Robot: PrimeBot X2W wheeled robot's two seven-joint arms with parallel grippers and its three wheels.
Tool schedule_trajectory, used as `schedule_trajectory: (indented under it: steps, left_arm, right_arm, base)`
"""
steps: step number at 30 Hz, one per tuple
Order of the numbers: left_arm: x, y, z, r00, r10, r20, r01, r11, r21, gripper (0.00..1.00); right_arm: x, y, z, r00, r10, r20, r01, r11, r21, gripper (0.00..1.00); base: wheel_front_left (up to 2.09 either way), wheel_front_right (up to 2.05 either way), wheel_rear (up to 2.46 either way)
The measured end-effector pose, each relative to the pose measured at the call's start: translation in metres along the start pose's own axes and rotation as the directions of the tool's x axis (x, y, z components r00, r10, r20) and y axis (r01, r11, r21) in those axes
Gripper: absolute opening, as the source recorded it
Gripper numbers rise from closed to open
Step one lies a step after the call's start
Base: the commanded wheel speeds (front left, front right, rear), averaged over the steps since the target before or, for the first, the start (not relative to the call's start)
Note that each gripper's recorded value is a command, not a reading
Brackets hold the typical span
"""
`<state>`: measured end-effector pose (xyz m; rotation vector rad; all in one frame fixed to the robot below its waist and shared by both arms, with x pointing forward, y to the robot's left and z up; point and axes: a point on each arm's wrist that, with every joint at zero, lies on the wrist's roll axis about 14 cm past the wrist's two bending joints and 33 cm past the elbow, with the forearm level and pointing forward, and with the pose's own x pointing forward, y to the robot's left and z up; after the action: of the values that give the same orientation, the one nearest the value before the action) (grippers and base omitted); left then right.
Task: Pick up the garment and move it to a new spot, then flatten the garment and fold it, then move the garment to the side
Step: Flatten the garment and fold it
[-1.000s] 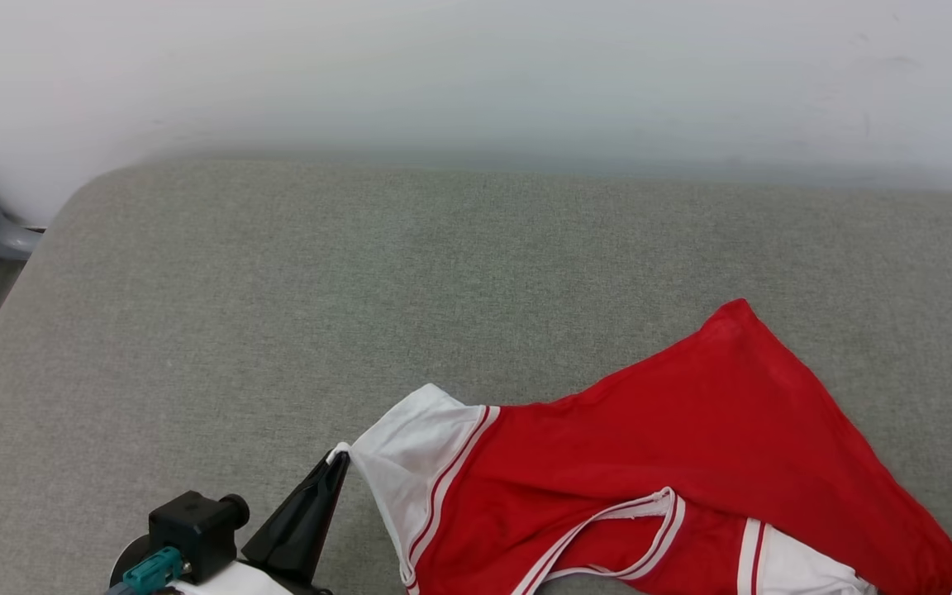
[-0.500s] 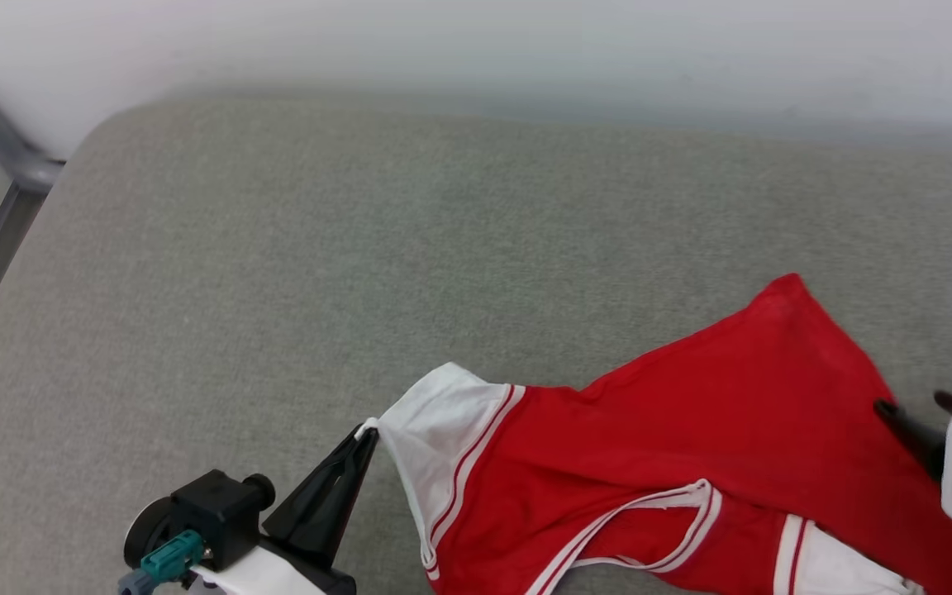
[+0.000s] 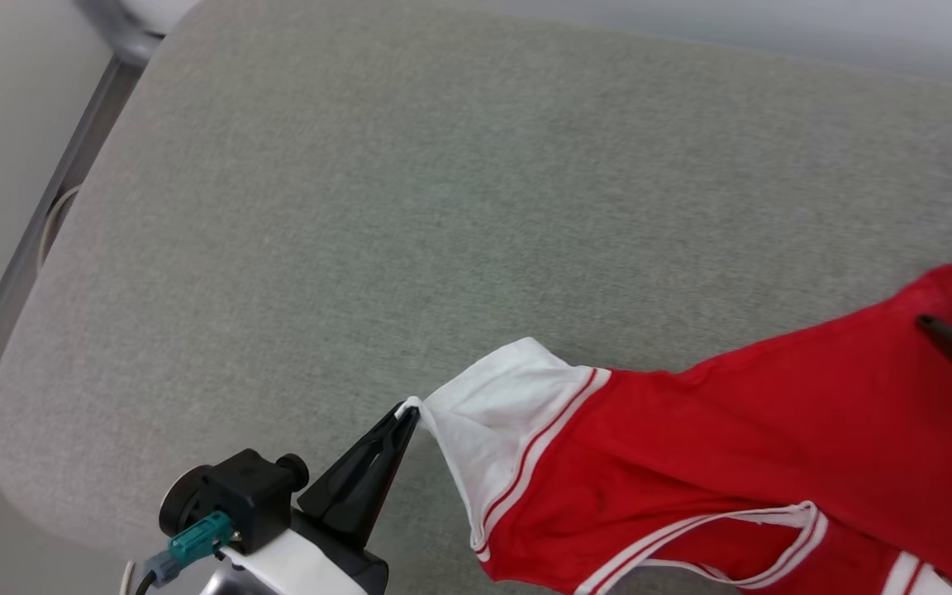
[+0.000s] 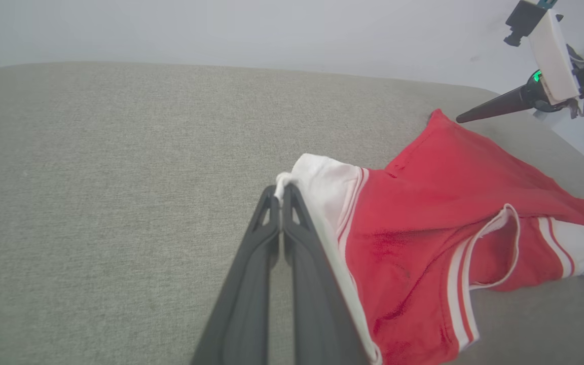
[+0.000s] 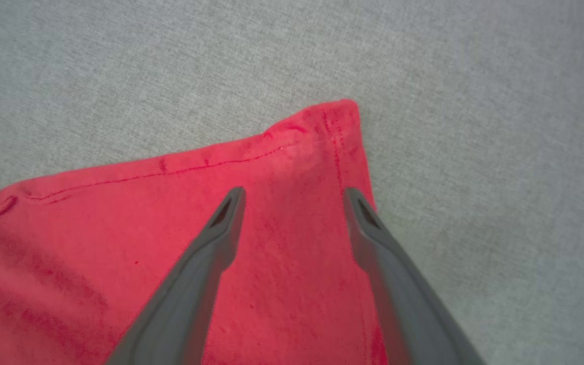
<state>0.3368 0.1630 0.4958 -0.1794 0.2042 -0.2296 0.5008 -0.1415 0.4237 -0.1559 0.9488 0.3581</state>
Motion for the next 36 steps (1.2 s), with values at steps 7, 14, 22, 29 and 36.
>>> schedule_trajectory:
  steps: [7, 14, 22, 29, 36]
  left_arm:
    - [-0.003, 0.009, -0.010, 0.999, 0.042, -0.028, -0.042, 0.999, -0.016, 0.00]
    - [-0.003, 0.011, -0.014, 0.998, 0.056, -0.033, -0.057, 0.998, -0.031, 0.00]
    - [-0.005, 0.014, -0.007, 0.998, 0.060, -0.012, -0.060, 0.998, -0.013, 0.00]
    - [-0.008, 0.012, 0.021, 0.996, 0.044, 0.079, -0.046, 0.999, 0.026, 0.00]
    - [-0.017, 0.012, 0.087, 0.962, 0.016, 0.273, -0.052, 0.991, 0.126, 0.00]
  right_arm:
    - [0.040, -0.003, -0.002, 0.995, -0.018, -0.096, 0.014, 0.999, -0.037, 1.00]
    - [0.058, -0.001, -0.023, 0.981, -0.018, -0.193, 0.006, 0.998, -0.063, 0.00]
    - [0.052, 0.004, -0.013, 0.996, -0.006, -0.090, 0.002, 0.999, -0.042, 0.00]
    - [0.015, -0.005, 0.026, 0.991, -0.039, 0.127, 0.045, 0.998, -0.050, 0.00]
    - [-0.081, -0.016, 0.086, 0.884, -0.073, 0.462, 0.073, 0.997, 0.016, 0.00]
  base:
    - [0.00, 0.00, 0.00]
    - [0.00, 0.00, 0.00]
    - [0.00, 0.00, 0.00]
    - [0.00, 0.00, 0.00]
    - [0.00, 0.00, 0.00]
